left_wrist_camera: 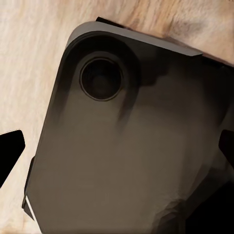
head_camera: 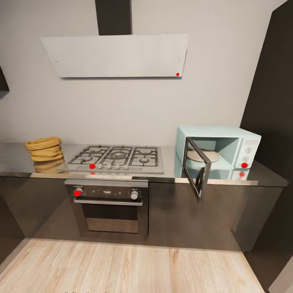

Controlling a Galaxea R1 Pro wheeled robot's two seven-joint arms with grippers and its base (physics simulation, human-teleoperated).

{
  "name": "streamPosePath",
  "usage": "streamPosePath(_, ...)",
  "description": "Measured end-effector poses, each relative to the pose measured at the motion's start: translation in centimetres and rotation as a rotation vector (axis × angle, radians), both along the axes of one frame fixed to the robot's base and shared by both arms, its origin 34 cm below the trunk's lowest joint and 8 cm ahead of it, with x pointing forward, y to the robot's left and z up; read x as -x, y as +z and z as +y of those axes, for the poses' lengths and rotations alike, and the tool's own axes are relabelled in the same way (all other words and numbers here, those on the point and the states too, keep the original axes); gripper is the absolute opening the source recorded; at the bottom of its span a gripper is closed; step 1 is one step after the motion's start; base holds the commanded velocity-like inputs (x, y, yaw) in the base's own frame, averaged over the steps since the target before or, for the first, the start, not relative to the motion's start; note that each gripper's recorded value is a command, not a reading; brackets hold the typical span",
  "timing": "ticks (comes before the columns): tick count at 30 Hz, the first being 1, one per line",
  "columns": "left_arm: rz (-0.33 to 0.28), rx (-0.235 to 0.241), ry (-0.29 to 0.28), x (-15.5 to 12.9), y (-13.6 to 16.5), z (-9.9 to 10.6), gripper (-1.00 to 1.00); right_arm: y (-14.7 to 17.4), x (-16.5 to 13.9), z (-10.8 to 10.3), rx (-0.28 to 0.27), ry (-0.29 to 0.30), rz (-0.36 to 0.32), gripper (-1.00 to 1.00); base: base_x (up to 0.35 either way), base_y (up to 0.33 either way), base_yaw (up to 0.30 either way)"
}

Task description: In the kitchen, take the popcorn bag from the countertop, put it into the microwave, and heat it until the popcorn is cooked so the cooked popcorn ends up inside the bag.

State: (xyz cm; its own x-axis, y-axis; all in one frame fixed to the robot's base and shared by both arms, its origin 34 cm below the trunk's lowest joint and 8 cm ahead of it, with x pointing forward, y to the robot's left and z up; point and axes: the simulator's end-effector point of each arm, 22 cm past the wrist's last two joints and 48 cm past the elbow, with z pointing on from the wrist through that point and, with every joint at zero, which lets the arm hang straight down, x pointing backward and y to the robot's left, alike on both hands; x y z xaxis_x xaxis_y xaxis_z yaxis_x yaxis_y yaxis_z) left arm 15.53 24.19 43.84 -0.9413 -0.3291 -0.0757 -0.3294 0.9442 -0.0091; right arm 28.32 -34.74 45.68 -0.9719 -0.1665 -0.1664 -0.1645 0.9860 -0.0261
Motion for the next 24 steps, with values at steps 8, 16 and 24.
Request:
streamPosePath(8, 0.002, 0.0, 0.062, 0.07, 0.0, -0.06, 1.0, -0.05, 0.01, 0.42, -0.005, 0.002, 0.001, 1.0, 0.0, 0.0, 0.272)
streamPosePath(16, 0.003, -0.002, 0.094, 0.12, 0.0, 0.07, 1.0, -0.12, 0.47, 0.3, -0.001, -0.001, 0.021, 1.0, 0.0, 0.0, 0.273)
streamPosePath(24, 0.003, 0.0, 0.093, 0.1, 0.0, 0.01, 1.0, -0.19, 0.94, 0.24, 0.001, -0.005, 0.043, 1.0, 0.0, 0.0, 0.273)
